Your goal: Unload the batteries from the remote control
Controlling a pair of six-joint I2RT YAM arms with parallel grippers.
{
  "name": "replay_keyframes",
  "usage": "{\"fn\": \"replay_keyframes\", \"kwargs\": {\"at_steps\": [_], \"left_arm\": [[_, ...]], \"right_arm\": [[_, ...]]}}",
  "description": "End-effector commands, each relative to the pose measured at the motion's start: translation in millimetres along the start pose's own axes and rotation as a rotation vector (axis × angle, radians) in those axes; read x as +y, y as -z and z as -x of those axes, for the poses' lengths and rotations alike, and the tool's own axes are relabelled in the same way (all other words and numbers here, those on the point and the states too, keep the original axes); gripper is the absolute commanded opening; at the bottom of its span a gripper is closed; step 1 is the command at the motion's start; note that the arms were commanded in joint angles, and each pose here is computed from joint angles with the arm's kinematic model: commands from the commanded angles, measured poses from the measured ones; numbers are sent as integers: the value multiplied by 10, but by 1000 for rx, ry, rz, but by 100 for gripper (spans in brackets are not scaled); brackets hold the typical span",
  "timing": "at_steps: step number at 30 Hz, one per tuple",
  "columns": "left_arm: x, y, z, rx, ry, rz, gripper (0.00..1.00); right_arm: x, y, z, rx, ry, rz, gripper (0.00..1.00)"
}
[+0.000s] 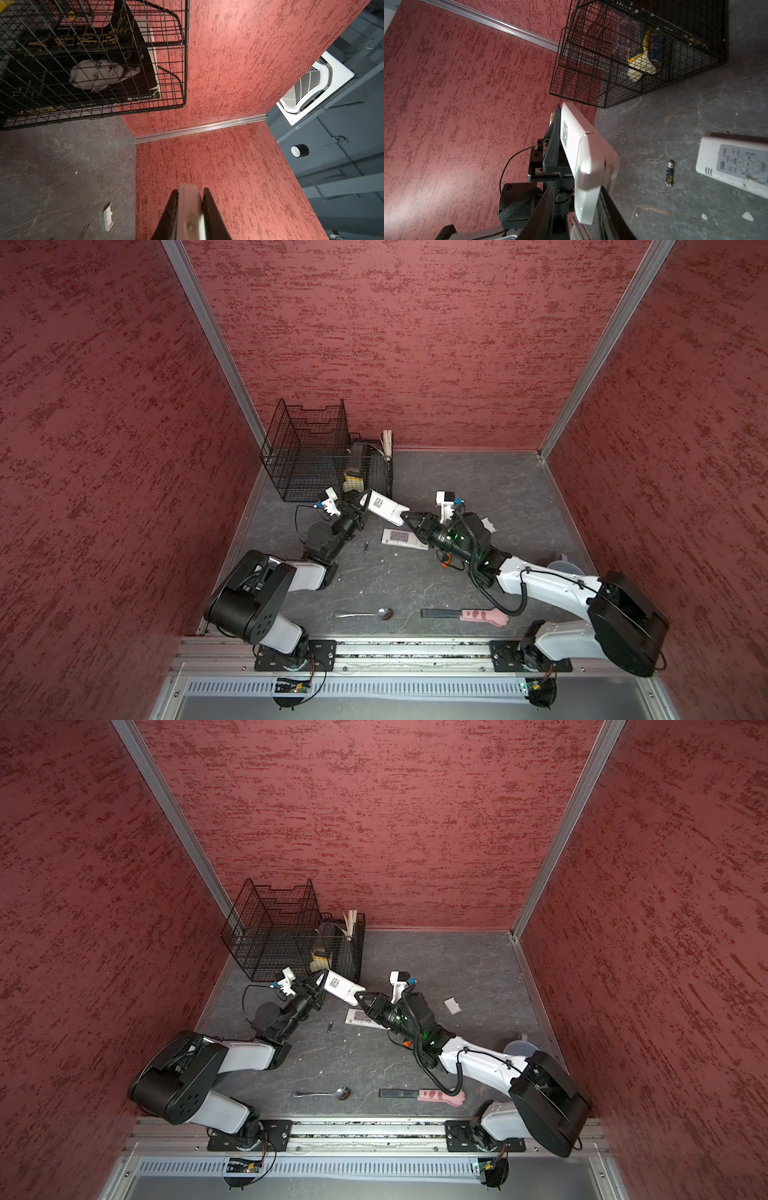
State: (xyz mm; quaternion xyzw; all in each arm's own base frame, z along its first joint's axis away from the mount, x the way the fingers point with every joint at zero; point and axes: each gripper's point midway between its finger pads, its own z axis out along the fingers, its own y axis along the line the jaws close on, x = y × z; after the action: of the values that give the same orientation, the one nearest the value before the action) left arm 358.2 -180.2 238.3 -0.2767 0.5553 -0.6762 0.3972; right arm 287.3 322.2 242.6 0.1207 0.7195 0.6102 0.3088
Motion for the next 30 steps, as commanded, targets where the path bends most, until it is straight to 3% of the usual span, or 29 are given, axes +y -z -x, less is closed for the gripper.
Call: {"fn": "replay_keyframes", "kwargs": {"at_steps": [1, 30], "left_arm": [[-226, -45, -5, 9, -34, -77, 0], [-217, -22, -74, 25, -27, -74, 0]], "right_arm": [[110, -2, 43, -7, -41, 44, 35], [120, -209, 23, 29, -46, 66, 22]]}}
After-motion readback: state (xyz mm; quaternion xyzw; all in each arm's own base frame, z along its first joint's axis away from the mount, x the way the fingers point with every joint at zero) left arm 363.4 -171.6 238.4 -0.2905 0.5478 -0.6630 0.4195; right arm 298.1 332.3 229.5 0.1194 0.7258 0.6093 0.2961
